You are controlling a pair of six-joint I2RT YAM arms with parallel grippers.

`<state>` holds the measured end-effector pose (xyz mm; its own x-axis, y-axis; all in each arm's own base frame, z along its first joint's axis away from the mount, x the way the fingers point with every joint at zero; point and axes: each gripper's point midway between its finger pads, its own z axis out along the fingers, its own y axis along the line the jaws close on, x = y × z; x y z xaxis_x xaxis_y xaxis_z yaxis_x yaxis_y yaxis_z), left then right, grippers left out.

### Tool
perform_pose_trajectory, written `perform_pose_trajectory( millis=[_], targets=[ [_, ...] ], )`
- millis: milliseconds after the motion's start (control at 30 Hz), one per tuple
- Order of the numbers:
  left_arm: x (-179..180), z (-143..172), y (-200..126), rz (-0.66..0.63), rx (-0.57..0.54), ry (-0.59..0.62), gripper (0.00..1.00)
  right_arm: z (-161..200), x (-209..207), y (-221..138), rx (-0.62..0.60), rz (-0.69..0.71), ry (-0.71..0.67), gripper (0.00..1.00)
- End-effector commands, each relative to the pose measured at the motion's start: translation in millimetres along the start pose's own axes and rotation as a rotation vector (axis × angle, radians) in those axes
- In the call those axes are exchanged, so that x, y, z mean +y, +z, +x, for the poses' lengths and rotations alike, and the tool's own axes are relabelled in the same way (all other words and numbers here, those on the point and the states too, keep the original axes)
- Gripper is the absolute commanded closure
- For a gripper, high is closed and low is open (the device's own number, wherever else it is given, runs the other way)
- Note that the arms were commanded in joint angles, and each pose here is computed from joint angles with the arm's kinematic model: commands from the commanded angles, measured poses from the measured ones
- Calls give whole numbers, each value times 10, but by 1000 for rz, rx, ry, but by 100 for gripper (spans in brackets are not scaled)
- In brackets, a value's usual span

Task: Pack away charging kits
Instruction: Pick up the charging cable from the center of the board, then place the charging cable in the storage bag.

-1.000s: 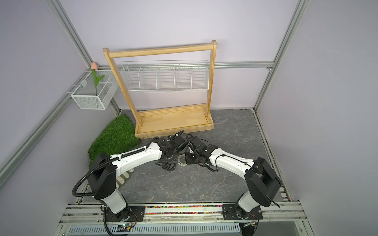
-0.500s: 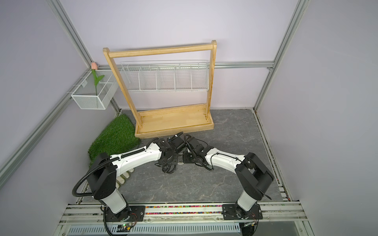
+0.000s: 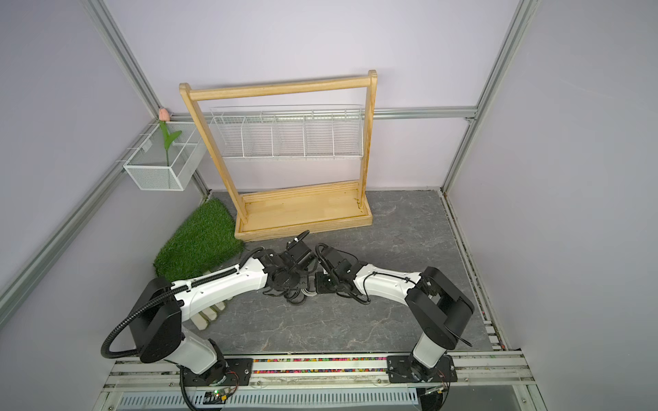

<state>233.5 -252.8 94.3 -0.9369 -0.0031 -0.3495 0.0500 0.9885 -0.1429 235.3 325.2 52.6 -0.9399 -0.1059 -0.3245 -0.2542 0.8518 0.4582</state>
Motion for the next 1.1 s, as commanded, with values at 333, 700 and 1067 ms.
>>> perform_pose_trajectory(
  millis=[333, 700, 1067],
  targets=[
    [-135, 21, -67, 223, -9, -105, 100, -61, 127, 18, 17, 2, -13, 82],
    [-68, 39, -64, 236, -14, -149, 100, -75, 188, 231, 38, 4, 2, 83],
    [33, 52, -31, 218, -9, -188, 100, 9, 234, 360, 65, -7, 36, 83]
  ],
)
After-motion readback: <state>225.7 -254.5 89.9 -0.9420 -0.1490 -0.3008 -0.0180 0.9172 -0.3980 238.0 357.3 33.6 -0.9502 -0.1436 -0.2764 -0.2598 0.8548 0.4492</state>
